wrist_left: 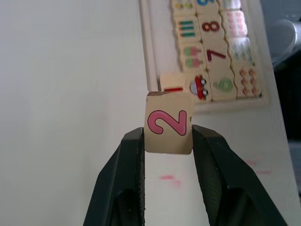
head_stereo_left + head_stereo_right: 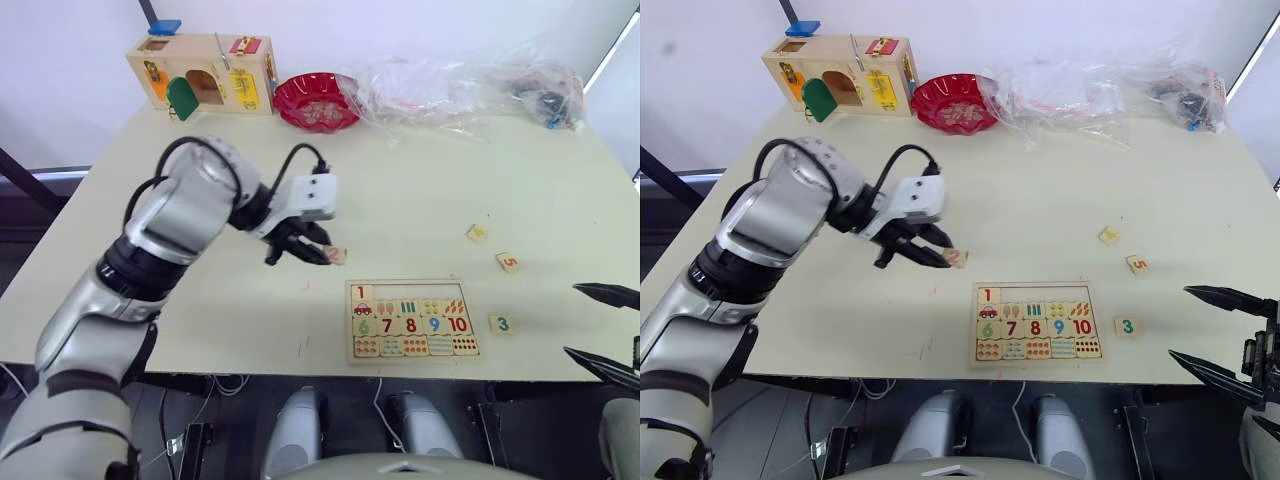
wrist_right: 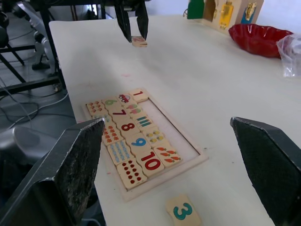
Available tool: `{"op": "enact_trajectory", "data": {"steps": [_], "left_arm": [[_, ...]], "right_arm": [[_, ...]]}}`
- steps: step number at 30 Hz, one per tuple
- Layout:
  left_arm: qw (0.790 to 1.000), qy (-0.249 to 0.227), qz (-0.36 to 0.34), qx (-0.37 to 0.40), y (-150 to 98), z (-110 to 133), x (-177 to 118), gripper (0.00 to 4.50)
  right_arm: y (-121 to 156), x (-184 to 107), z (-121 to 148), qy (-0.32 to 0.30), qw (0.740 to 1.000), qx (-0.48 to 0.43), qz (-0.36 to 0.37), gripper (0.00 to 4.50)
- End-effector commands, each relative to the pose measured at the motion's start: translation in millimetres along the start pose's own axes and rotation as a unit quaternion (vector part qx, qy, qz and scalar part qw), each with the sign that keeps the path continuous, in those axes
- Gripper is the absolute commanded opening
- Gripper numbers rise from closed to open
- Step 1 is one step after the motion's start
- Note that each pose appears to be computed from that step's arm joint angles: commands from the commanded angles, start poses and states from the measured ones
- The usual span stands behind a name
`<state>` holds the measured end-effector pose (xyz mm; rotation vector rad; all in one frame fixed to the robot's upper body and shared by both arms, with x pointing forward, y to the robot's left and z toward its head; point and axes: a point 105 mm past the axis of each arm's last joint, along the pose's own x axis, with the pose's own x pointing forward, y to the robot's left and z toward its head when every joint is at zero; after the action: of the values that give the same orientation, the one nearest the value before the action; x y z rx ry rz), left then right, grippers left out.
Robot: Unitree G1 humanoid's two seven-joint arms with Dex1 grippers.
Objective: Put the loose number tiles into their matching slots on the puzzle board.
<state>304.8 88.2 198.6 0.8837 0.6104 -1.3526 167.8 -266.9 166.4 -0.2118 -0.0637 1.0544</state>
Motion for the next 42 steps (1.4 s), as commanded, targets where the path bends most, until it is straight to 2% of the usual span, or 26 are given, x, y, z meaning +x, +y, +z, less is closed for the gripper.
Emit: {"op": "enact_trajectory", "data": {"steps": [1,11,21,42], "left_arm": [[0.999,0.025,0.024,-0.041,1,11,8,0.99],[0.997,0.051,0.009,-0.063,-9,28,44,0.99],[0.996,0.064,-0.001,-0.053,-22,41,63,0.99],[0.994,0.096,0.011,-0.042,-30,30,95,0.99]], "right_arm": [[0,1,9,-0.005,1.0,-0.024,-0.003,4.5],[1,2,8,-0.003,1.0,-0.021,-0.008,4.5],[4,5,8,-0.003,1.0,-0.021,-0.015,4.5],[16,-3,4,0.008,0.999,-0.005,-0.032,4.5]]}}
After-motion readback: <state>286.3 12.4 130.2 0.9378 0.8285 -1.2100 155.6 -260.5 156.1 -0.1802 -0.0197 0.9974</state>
